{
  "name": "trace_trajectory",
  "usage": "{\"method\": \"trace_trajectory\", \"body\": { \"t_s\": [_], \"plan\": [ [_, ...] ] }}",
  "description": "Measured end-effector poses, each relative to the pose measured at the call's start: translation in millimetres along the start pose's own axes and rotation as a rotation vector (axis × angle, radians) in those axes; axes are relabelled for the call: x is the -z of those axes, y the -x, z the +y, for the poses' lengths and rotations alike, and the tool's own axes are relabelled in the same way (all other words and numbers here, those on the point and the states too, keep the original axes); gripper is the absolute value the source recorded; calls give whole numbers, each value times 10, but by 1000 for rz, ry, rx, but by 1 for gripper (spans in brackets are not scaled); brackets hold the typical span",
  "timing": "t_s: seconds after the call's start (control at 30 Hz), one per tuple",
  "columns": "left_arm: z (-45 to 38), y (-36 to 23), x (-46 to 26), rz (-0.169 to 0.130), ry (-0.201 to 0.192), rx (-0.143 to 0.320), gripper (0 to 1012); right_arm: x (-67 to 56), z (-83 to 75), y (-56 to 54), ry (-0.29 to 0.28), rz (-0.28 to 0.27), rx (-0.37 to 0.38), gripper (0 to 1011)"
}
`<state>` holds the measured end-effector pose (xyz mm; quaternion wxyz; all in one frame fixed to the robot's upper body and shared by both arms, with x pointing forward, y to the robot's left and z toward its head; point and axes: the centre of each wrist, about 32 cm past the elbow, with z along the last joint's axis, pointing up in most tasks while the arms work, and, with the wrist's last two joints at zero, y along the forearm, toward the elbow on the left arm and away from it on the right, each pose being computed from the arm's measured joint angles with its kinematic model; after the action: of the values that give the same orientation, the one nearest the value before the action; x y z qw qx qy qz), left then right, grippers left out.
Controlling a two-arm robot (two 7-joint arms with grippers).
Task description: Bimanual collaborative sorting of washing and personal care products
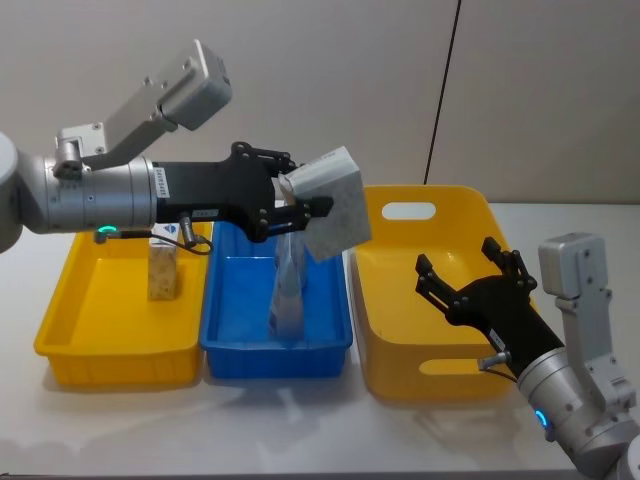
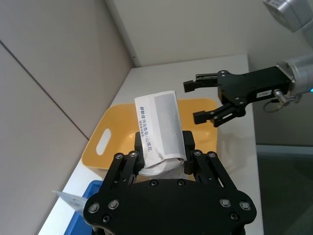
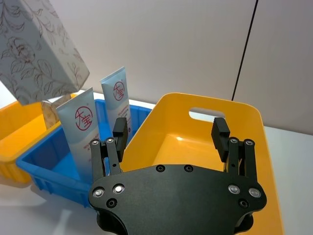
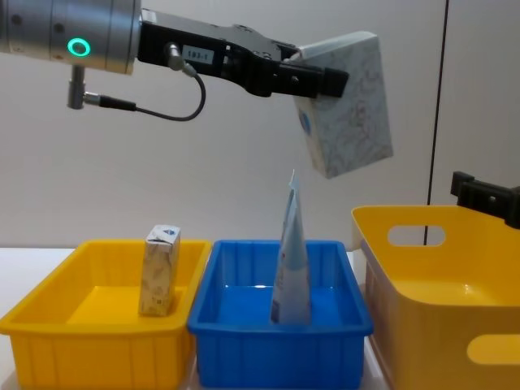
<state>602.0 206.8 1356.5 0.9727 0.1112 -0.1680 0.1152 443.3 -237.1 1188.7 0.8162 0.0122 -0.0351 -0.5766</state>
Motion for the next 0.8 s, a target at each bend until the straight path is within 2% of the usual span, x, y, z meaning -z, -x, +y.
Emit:
{"method": "trace_trajectory", "body": {
  "t_s": [0.37,0.8],
  "plan": [
    [-86,-12,37,4,17,64,403,0,0,0,0,0,0,1002],
    [-126,-14,56,6,24,93,403,0,0,0,0,0,0,1002]
  ]
}}
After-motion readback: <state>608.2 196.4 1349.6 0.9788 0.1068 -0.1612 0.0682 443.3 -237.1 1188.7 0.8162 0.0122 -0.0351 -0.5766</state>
